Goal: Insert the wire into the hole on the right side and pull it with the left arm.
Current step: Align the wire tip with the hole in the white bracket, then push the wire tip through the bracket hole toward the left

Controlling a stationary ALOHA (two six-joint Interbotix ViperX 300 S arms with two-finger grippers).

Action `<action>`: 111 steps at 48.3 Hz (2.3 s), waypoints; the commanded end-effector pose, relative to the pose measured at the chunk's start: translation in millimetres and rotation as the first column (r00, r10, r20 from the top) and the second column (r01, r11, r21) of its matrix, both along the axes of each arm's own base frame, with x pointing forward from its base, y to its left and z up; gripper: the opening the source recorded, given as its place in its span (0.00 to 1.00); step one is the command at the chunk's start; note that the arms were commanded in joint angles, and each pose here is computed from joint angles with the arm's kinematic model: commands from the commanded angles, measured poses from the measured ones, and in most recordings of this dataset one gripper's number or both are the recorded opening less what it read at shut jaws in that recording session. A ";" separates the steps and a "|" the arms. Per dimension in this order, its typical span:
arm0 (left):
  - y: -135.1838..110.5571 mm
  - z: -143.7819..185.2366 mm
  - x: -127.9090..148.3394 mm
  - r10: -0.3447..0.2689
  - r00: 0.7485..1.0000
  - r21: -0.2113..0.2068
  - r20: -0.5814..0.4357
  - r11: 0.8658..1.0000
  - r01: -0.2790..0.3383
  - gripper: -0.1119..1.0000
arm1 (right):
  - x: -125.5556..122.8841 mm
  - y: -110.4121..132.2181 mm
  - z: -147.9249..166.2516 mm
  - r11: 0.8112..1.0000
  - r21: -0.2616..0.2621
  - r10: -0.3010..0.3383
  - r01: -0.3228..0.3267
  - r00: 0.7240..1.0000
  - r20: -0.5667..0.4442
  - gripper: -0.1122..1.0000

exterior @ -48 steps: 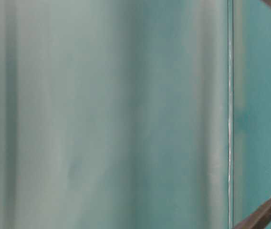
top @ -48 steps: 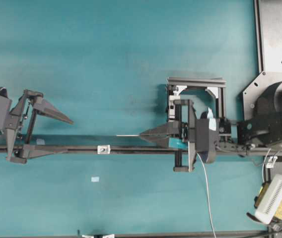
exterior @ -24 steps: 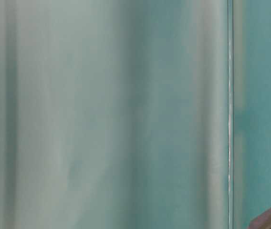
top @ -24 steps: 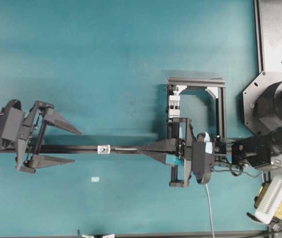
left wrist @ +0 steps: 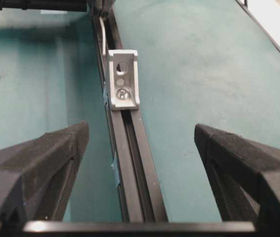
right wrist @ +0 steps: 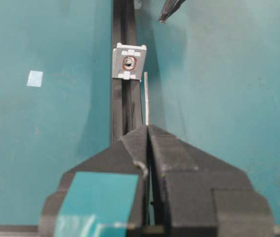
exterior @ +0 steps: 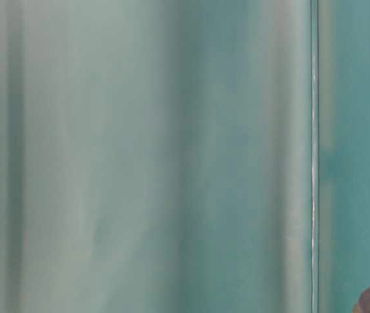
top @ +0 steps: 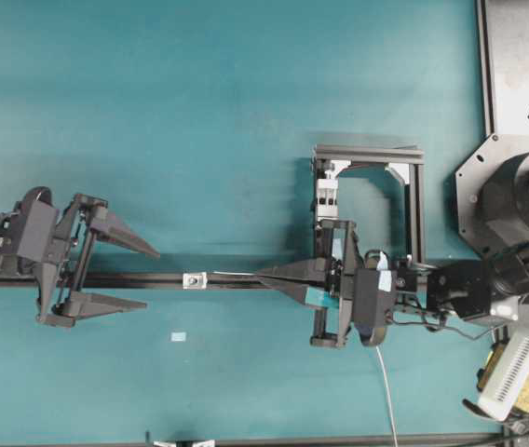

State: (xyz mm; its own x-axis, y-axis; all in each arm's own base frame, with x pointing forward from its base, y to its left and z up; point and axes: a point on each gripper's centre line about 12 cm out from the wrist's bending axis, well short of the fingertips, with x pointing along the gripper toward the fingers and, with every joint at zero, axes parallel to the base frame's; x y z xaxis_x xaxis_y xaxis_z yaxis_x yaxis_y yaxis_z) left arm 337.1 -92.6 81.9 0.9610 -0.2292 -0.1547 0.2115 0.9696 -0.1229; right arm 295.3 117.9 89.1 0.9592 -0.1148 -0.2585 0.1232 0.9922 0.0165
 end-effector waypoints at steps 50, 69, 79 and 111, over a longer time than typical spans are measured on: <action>-3.0 10.2 7.1 -0.001 0.999 -0.014 0.041 1.000 0.002 0.77 | 5.8 8.2 3.4 1.000 0.005 0.015 -0.016 0.999 0.042 0.13; -3.2 10.3 7.5 -0.001 0.999 -0.014 0.041 1.000 0.002 0.76 | 6.2 9.5 4.8 1.000 -0.001 0.028 -0.028 0.998 0.054 0.13; -3.0 11.3 9.0 0.001 0.999 -0.015 0.045 1.000 0.000 0.76 | 6.5 9.6 4.2 1.000 0.000 0.027 -0.027 0.998 0.051 0.13; -3.9 12.2 12.3 -0.002 0.999 -0.011 0.035 1.000 0.002 0.76 | 16.4 8.1 0.9 1.000 -0.001 0.005 -0.005 0.999 0.054 0.13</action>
State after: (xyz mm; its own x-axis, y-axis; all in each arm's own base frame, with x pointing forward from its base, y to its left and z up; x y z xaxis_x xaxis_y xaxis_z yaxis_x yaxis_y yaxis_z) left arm 345.6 -95.2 84.9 0.9615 -0.2300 -0.1502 0.2124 0.9692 -0.1246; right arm 306.5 125.1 82.7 0.9665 -0.1056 -0.2339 0.1099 0.9939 0.0051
